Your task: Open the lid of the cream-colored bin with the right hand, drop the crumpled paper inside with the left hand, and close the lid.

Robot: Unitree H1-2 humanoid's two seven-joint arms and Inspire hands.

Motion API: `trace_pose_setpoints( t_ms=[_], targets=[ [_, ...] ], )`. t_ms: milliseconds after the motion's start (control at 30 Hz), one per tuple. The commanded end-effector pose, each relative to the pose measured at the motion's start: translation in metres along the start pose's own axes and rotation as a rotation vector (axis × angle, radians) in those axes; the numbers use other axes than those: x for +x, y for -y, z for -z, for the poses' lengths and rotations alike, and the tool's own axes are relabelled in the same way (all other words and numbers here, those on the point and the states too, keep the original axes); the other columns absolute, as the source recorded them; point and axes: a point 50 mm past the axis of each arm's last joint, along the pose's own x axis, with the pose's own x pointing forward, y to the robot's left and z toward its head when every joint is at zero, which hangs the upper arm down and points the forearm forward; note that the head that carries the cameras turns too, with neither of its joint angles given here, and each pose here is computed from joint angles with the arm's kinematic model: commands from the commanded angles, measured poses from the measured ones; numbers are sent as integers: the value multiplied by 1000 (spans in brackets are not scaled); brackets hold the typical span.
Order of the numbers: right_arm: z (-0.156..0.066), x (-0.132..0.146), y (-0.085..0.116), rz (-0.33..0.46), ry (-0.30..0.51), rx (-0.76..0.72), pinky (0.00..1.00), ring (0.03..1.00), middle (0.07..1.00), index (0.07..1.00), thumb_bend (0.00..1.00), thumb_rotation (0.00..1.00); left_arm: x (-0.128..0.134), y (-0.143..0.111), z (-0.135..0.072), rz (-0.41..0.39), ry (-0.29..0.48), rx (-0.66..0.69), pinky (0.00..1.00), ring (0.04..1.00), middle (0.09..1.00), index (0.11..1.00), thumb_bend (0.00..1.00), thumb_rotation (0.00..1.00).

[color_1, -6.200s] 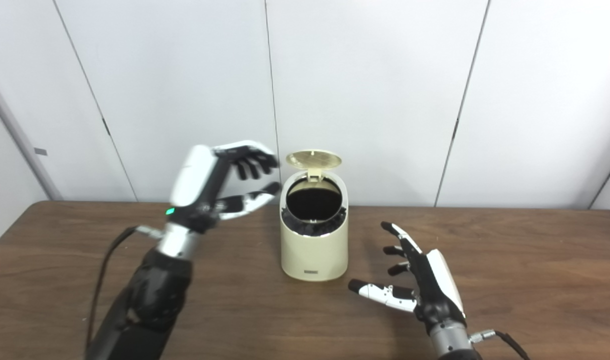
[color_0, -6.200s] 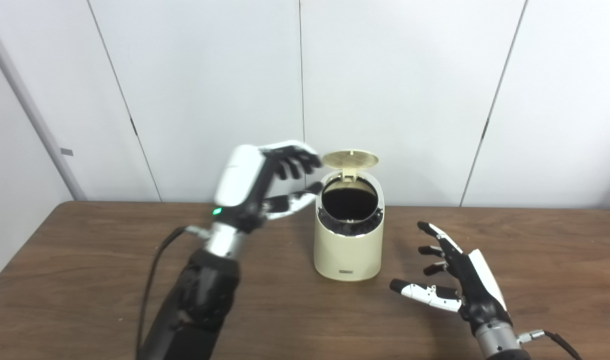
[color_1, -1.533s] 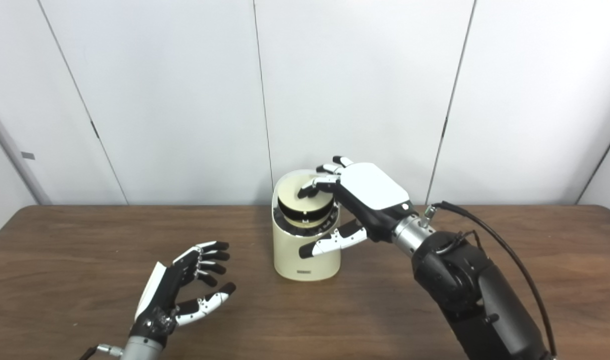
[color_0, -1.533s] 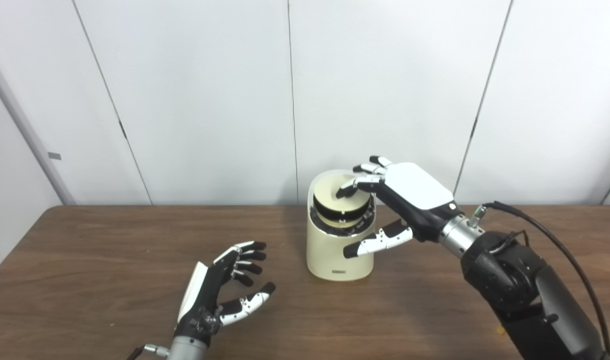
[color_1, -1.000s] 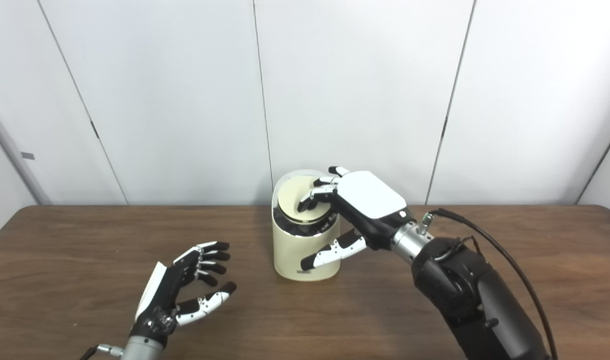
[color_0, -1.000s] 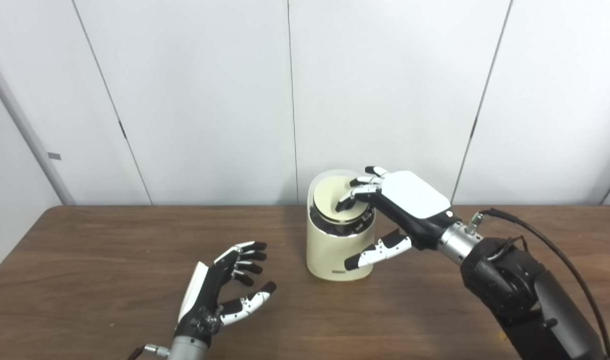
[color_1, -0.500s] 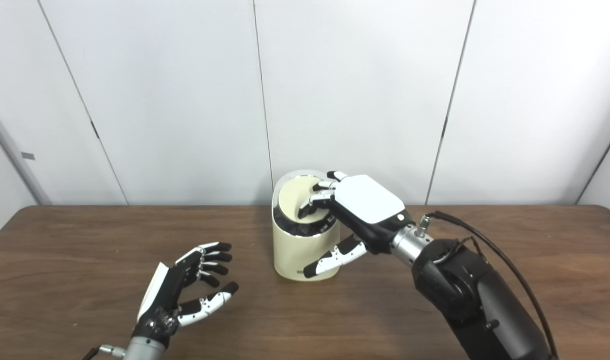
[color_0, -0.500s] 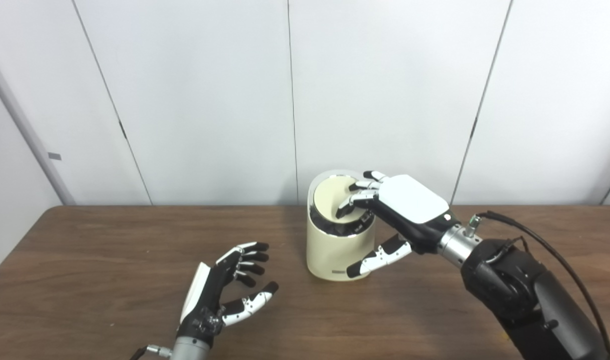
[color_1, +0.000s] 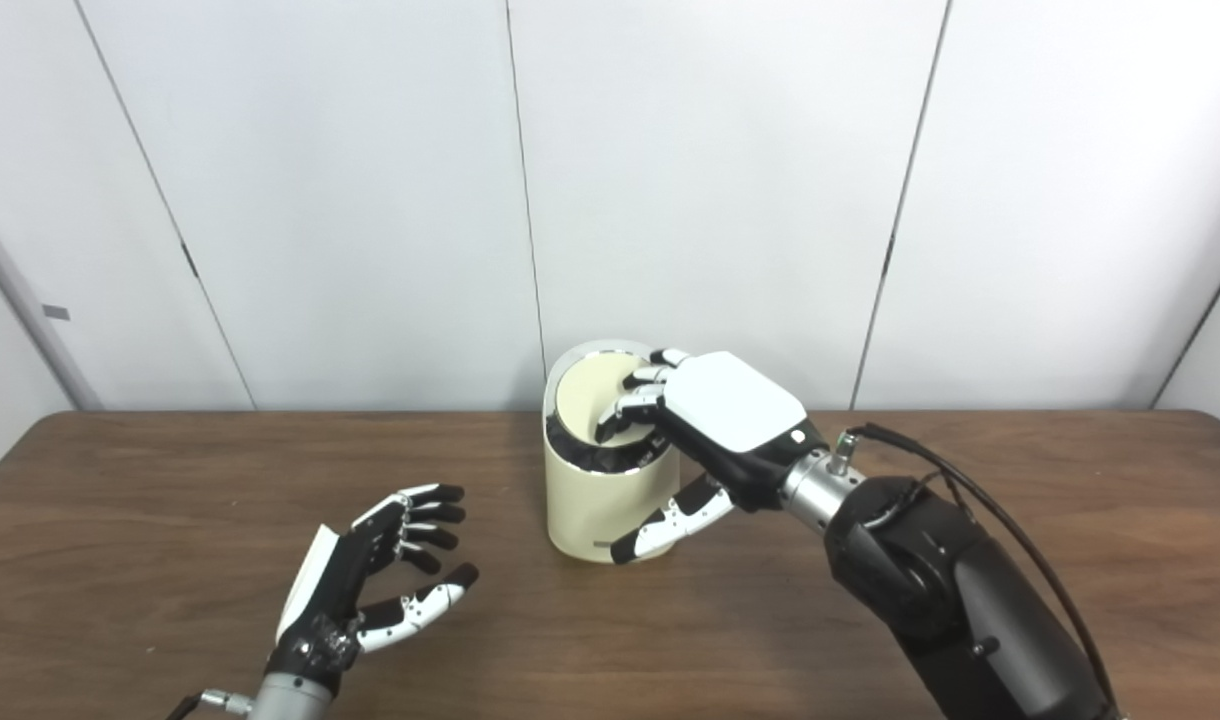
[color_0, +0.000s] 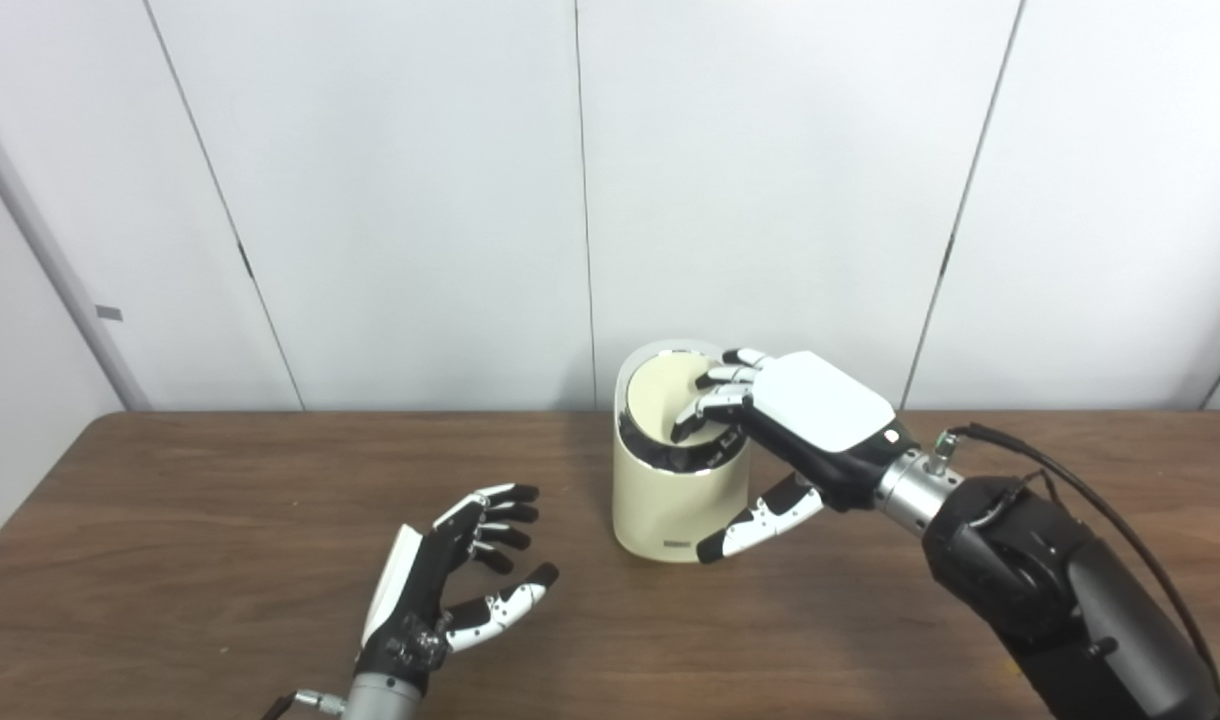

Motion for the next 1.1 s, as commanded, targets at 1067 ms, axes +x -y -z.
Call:
trace_pose_setpoints(
  t_ms=[1067],
  targets=[
    [12,-7,22,106,-61,29,995,887,736,735,703,698,5,-6,-15,-21,61,-2,544,646,725,764,542,88]
  ],
)
